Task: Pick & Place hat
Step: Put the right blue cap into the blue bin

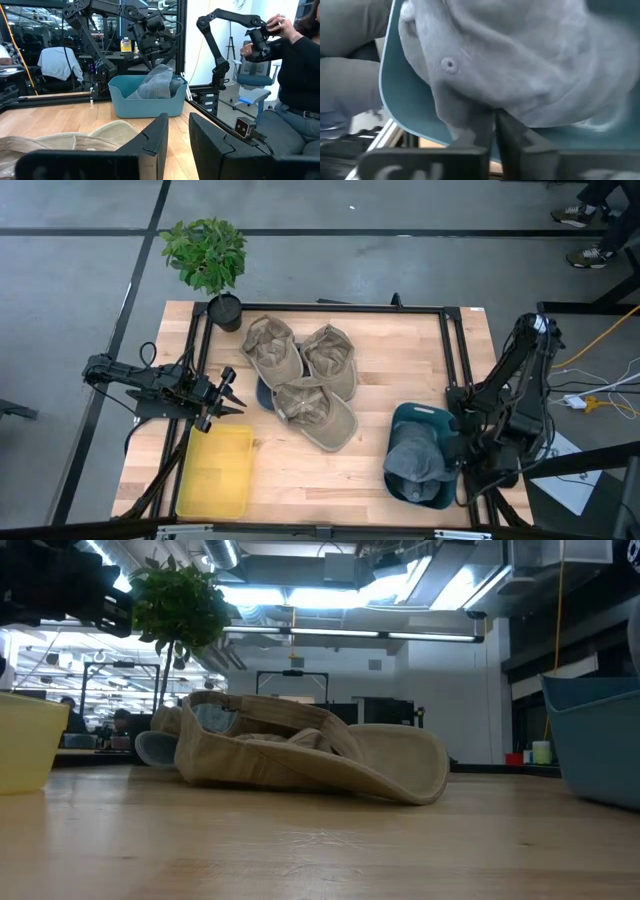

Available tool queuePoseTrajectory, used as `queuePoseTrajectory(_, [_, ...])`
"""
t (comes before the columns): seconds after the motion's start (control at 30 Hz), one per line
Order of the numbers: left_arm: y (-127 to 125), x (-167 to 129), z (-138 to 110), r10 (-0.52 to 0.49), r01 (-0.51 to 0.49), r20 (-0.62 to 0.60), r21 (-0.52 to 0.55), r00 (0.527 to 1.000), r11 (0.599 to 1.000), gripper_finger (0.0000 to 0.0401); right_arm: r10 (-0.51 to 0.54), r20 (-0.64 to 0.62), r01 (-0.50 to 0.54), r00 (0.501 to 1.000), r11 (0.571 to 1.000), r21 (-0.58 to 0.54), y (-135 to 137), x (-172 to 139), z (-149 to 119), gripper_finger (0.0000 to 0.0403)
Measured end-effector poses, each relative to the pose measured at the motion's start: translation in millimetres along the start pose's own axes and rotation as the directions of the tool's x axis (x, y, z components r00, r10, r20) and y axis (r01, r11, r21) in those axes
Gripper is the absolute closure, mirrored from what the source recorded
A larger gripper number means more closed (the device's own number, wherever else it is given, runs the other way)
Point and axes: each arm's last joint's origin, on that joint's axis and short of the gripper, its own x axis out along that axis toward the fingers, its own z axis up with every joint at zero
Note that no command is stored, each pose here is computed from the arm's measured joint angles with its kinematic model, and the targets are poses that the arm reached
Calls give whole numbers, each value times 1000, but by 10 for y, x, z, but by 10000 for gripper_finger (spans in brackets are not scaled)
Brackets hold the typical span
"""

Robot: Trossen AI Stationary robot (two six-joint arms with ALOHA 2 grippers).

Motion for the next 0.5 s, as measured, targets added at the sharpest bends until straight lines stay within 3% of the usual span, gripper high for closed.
queuePoseTrajectory(0.2, [0,0,0,0,0,0,0,1000,1000,329,95,-42,-92,995,993,75,86,217,-19,377])
queuePoseTrajectory(0.5, [0,0,-1,0,0,0,0,1000,1000,329,97,-32,-92,995,987,132,187,450,27,384])
